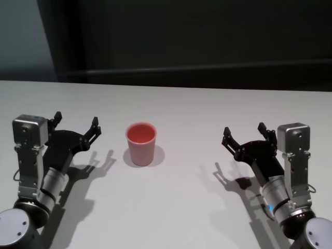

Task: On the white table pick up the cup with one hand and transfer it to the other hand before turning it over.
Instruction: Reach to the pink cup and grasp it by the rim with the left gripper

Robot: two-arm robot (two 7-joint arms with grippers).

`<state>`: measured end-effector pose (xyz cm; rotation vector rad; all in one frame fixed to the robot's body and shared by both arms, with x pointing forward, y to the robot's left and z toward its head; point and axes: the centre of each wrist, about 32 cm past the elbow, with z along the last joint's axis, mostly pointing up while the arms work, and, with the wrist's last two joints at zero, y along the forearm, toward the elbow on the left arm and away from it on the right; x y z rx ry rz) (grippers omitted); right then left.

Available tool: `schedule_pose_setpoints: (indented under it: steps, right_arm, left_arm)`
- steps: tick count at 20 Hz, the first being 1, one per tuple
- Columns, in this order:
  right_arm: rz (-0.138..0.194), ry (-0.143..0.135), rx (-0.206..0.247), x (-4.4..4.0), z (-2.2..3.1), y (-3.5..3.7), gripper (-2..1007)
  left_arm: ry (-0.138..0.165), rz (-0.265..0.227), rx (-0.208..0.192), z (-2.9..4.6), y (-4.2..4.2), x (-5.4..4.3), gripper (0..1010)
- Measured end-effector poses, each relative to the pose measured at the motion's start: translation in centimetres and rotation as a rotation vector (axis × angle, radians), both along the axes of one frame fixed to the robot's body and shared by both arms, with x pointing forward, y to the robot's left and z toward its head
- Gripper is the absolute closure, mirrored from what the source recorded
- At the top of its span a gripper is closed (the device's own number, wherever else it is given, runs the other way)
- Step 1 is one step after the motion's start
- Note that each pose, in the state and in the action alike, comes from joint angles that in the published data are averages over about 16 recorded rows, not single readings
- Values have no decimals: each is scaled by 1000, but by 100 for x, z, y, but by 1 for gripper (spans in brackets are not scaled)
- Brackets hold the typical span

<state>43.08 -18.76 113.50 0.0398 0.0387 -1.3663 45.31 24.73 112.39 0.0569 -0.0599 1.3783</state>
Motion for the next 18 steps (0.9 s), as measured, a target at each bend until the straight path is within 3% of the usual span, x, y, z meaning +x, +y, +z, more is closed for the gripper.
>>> schedule_pose_setpoints:
  steps: [18]
  right_arm:
    - [0,0,0,0,0,0,3]
  left_arm:
    - [0,0,0,0,0,0,9]
